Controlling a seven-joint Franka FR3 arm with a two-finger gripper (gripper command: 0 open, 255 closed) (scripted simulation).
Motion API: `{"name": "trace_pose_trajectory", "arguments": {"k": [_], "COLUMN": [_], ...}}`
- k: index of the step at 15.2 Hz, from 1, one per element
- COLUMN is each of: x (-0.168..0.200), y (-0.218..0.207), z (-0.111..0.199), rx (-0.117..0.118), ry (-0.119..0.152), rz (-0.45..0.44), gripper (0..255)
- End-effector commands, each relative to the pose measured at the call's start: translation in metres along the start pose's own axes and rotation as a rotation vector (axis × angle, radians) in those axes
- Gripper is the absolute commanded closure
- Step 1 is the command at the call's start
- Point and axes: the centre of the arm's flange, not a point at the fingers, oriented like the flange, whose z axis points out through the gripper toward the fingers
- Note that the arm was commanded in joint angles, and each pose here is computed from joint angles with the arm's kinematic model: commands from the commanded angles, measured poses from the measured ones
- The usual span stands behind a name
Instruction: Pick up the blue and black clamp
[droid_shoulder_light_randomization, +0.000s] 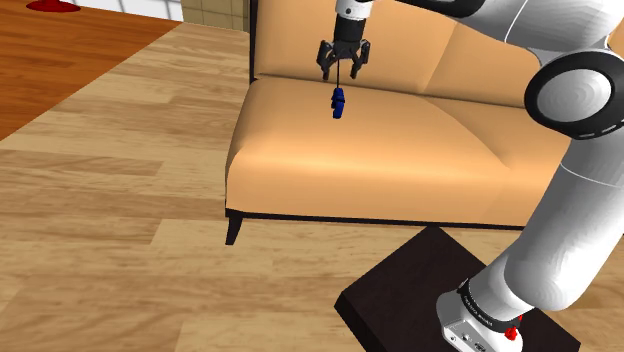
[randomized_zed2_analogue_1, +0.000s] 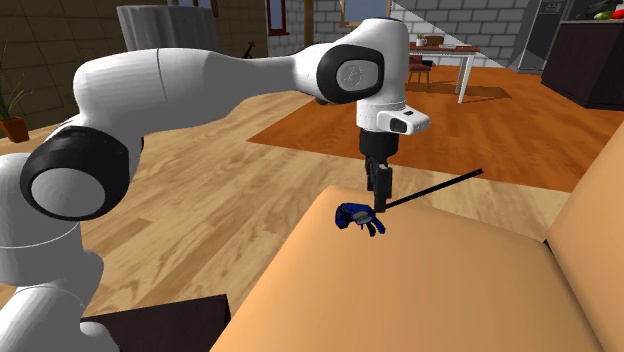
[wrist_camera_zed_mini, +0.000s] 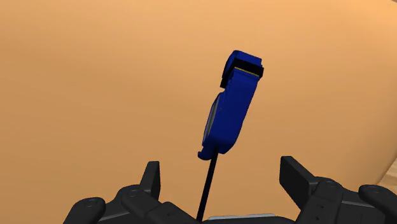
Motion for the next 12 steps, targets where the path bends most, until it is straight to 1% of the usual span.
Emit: {"name": "trace_pose_trajectory", "arguments": {"k": [1,4,6,7,12], "x": [0.001,0.0,0.0,0.0,0.0], "y": [-0.001,-0.002,-0.002,-0.002,-0.002], "z": [0.011,0.026,0.029,0.03,0.029], "rx": [0.0,0.0,0.0,0.0,0.0], "ry": [0.001,0.001,0.001,0.001,0.001], "rz": [0.002,0.002,0.002,0.002,0.002], "gripper": [0,0,0,255,255]}}
